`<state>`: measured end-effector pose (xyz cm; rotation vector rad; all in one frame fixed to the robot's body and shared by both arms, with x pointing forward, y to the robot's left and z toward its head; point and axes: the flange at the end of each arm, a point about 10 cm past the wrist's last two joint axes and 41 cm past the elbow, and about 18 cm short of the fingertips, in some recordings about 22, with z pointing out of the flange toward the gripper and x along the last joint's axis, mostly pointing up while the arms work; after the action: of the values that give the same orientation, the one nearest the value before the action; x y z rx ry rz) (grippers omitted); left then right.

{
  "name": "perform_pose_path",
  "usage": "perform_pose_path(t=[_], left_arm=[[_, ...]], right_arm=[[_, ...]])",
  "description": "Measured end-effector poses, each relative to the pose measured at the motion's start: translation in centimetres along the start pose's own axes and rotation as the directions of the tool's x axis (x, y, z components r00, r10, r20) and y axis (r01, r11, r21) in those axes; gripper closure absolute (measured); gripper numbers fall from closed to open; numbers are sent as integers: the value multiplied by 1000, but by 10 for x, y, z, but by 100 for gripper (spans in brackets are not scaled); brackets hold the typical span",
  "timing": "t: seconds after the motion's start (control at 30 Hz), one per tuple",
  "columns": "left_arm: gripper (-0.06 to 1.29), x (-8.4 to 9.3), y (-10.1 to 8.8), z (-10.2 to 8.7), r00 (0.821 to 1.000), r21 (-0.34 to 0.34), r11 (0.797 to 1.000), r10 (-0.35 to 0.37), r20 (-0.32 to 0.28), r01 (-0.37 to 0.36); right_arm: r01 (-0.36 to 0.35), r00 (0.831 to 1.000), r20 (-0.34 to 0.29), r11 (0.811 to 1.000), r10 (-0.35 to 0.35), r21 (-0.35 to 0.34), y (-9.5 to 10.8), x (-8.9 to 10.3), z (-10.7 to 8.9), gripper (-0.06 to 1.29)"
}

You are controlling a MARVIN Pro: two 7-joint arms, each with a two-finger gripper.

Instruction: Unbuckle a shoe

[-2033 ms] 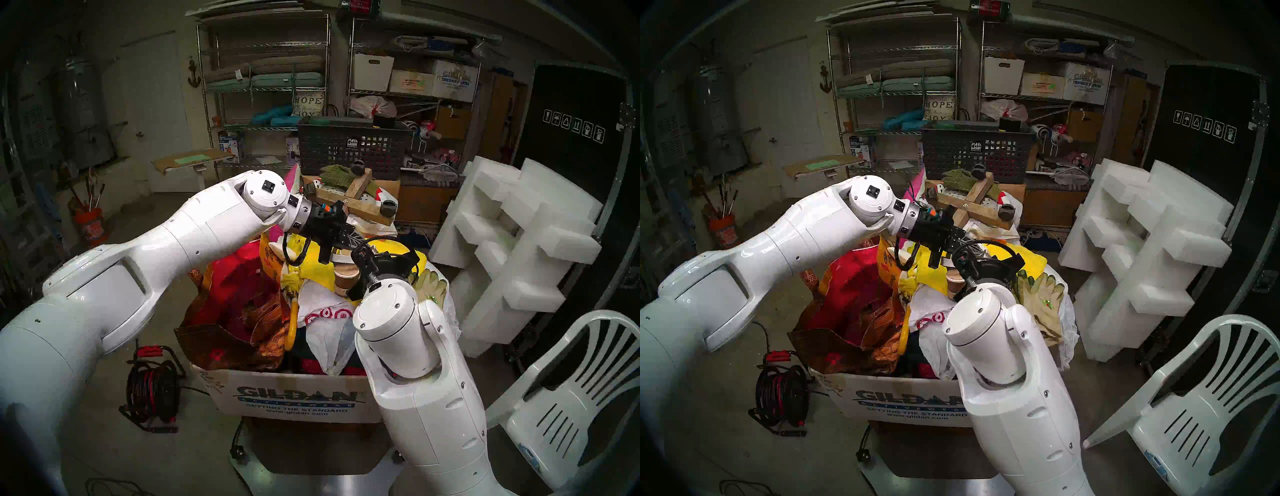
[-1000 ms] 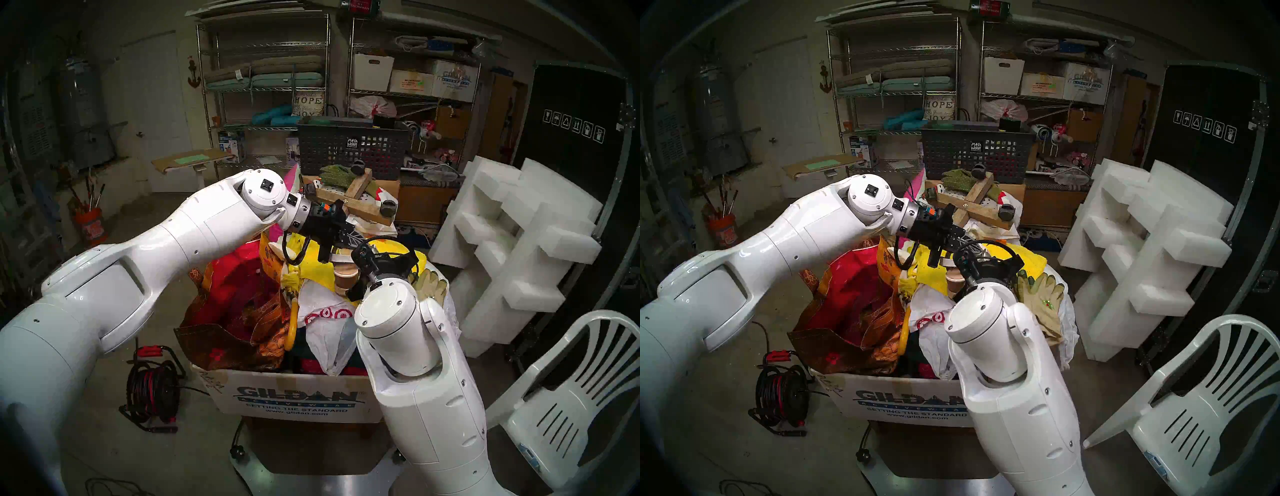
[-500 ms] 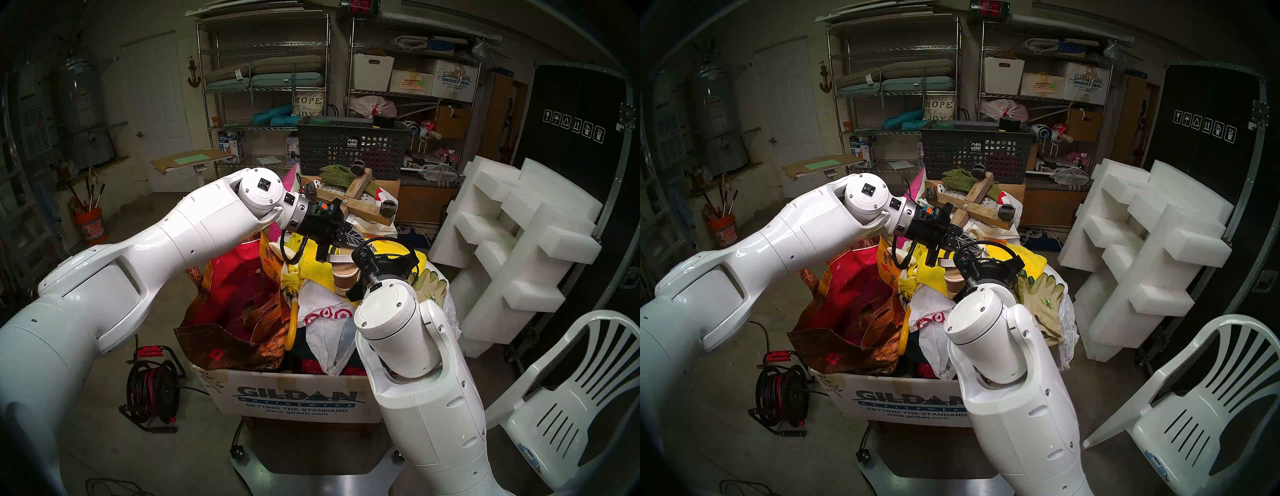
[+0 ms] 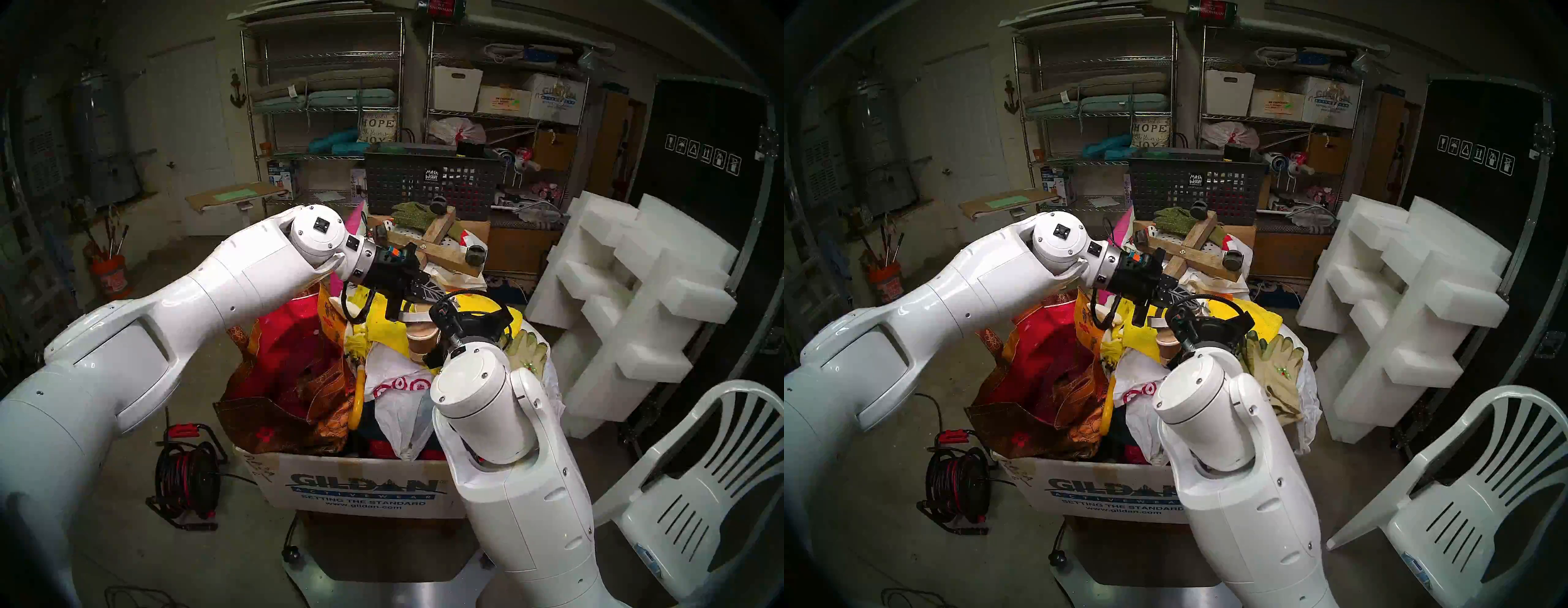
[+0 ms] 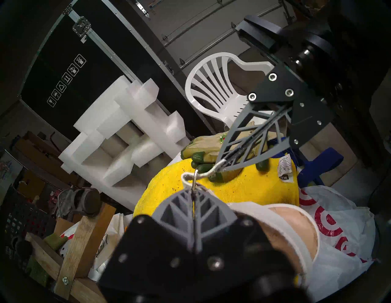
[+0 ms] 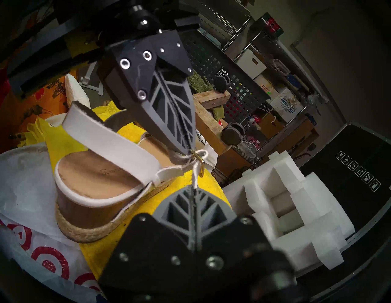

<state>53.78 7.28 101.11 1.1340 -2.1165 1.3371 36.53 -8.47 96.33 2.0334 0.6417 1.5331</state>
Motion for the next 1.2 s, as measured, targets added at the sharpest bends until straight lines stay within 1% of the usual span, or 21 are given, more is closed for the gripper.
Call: perform_pose_path(t=[0.63, 1.2], left_arm=[[126, 0, 0, -2, 1000, 5, 1000, -3, 1, 3], [126, -2, 1, -4, 1000, 11, 1000, -1, 1, 1]], right_arm=[[14, 1000, 0, 1000, -14, -28, -3, 8, 10, 125], [-8, 1000, 2, 1000, 8, -30, -4, 13, 19, 125]])
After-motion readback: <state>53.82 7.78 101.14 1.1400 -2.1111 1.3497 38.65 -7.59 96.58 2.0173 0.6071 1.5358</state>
